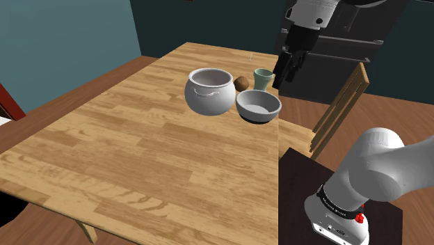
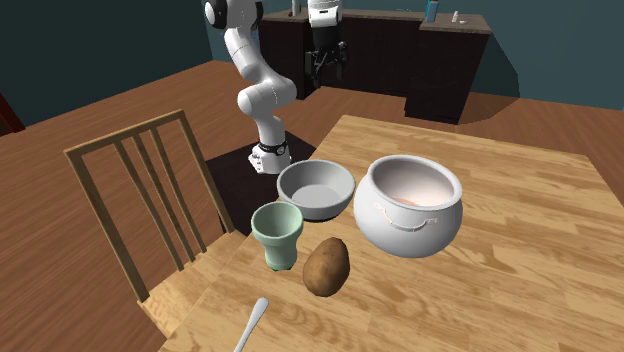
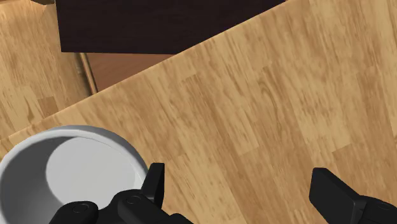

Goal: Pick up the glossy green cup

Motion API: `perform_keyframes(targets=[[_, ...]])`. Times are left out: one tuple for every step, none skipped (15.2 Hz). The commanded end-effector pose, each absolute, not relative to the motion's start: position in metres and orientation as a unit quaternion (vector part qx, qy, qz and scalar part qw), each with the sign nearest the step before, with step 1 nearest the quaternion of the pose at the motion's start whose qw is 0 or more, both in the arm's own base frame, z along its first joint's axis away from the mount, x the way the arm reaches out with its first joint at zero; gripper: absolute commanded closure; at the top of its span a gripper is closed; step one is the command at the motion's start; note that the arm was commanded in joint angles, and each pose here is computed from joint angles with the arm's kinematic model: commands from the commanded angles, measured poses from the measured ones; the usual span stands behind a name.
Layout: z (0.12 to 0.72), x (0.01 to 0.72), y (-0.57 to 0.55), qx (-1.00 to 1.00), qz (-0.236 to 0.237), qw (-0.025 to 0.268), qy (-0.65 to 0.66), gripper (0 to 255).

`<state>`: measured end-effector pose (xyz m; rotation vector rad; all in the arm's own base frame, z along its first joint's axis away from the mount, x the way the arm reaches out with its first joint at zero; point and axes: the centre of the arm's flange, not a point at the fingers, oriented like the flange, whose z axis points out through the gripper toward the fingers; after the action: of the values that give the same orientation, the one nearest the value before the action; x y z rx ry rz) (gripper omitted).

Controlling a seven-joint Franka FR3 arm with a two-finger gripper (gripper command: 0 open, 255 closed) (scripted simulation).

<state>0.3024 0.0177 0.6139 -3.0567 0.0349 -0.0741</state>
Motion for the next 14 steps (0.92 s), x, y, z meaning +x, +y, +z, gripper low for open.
perform_keyframes(targets=[[0.614, 0.302, 0.018, -0.999, -0.024, 0.042, 0.011, 0], [0.611, 0.309, 0.007, -0.999, -0.024, 0.042, 0.011, 0], [0.607, 0.315, -0.005, -0.999, -0.024, 0.043, 0.011, 0], [0.604, 0.322, -0.016, -0.999, -0.023, 0.043, 0.011, 0], [0.601, 0.328, -0.027, -0.999, -0.023, 0.044, 0.011, 0], [0.598, 0.335, -0.038, -0.999, -0.023, 0.044, 0.011, 0], [0.594, 0.341, -0.05, -0.999, -0.022, 0.045, 0.011, 0], [0.591, 0.348, -0.061, -0.999, -0.022, 0.045, 0.011, 0], [0.588, 0.354, -0.072, -0.999, -0.022, 0.046, 0.011, 0], [0.584, 0.361, -0.083, -0.999, -0.021, 0.046, 0.012, 0], [0.581, 0.367, -0.094, -0.999, -0.021, 0.047, 0.012, 0], [0.578, 0.374, -0.106, -0.999, -0.021, 0.047, 0.012, 0], [0.574, 0.38, -0.117, -0.999, -0.02, 0.048, 0.012, 0], [0.571, 0.387, -0.128, -0.999, -0.02, 0.048, 0.012, 0]])
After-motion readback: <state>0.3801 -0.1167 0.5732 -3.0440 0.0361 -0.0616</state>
